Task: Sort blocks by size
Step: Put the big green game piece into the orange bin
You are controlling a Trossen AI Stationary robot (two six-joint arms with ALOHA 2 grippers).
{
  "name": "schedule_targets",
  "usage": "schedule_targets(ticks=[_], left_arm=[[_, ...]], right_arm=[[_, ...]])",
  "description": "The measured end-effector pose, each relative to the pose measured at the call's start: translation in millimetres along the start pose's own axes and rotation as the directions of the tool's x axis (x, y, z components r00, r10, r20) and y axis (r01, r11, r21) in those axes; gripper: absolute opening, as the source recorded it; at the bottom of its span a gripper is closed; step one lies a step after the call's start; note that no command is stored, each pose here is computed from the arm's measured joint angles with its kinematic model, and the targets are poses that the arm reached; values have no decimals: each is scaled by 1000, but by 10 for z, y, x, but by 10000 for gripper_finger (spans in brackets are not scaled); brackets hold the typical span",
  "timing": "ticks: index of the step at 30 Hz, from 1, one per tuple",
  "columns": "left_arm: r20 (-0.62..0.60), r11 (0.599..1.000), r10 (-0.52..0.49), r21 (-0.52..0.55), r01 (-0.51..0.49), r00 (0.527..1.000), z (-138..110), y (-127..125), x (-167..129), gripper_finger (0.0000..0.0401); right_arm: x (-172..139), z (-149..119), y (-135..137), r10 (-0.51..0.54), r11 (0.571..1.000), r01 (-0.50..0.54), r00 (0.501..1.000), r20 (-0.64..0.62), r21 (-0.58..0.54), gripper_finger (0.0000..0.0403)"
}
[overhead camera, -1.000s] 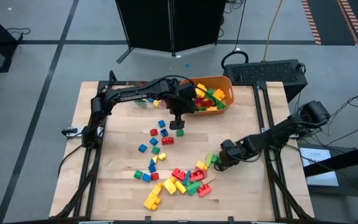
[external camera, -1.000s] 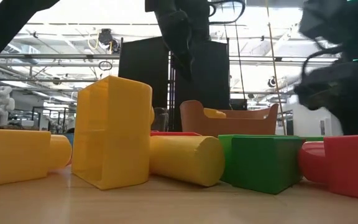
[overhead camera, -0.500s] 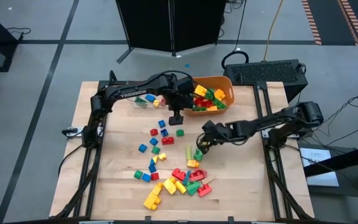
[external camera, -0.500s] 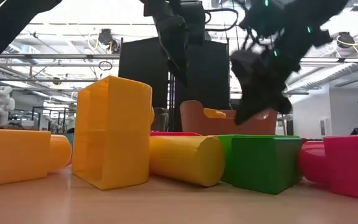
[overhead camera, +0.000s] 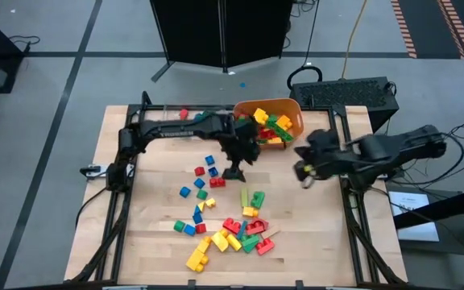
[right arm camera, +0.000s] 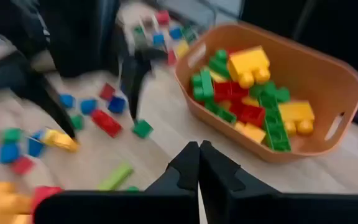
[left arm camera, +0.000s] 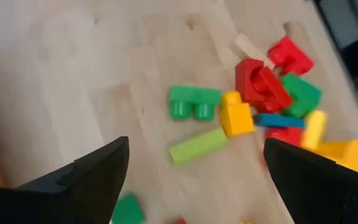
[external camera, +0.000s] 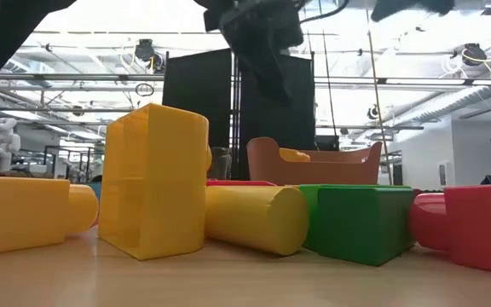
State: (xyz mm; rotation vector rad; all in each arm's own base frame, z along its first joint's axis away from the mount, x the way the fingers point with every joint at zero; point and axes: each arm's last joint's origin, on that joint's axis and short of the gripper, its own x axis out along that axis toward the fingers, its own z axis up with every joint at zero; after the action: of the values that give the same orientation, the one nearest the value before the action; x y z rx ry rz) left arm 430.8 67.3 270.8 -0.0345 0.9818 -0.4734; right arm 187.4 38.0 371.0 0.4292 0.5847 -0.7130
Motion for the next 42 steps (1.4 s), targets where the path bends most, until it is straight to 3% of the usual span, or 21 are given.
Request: schedule_targets(ticks=[3,6,12,14,16,19,21,24,28,33,39,42], left_arm=[[26,983,105,149,-108,994,70,-82,210,370],[70,954,201,213,-212,977,120,-150,367,370],[214,918,201,299,-260,956,231,-301,567,370],[249,933,237,210,-291,939,279,-325,651,370],[236,938,339,-7,-347,911,286,-346,711,370],[181,871,444,-319,-375,878,254,-373,802,370],[123,825,457,-430,-367,881,214,-450,845,370],[53,710,496,-600,-369,867,169,-578,989,370],[48,605,546,-713,-354,837,159,-737,1229,370],[6,502,587,-787,-358,810,50,-829,1605,370],[-73,399,621,-827,-395,780,-138,-768,1943,370],[-65,402,603,-836,-374,795,-155,-768,2037,369]], right_arm=[[-232,45,-108,56,998,-58,997,57,27,1],[-323,55,-178,76,996,-80,993,90,39,1],[-322,48,-169,76,997,-78,993,88,26,1],[-295,36,-142,68,998,-69,995,77,15,1],[-259,19,-104,58,998,-58,996,65,0,1],[-215,-2,-58,44,999,-43,998,52,-18,1],[-186,-15,-30,34,999,-33,998,44,-30,1],[-163,-38,-19,25,998,-24,1000,18,-53,1],[-166,-59,-44,18,997,-19,1000,-16,-75,1],[-203,-57,-82,46,991,-51,998,-45,-127,2],[-275,-31,-151,88,986,-94,995,-45,-137,3],[-308,-13,-179,108,987,-111,994,-33,-119,3]])
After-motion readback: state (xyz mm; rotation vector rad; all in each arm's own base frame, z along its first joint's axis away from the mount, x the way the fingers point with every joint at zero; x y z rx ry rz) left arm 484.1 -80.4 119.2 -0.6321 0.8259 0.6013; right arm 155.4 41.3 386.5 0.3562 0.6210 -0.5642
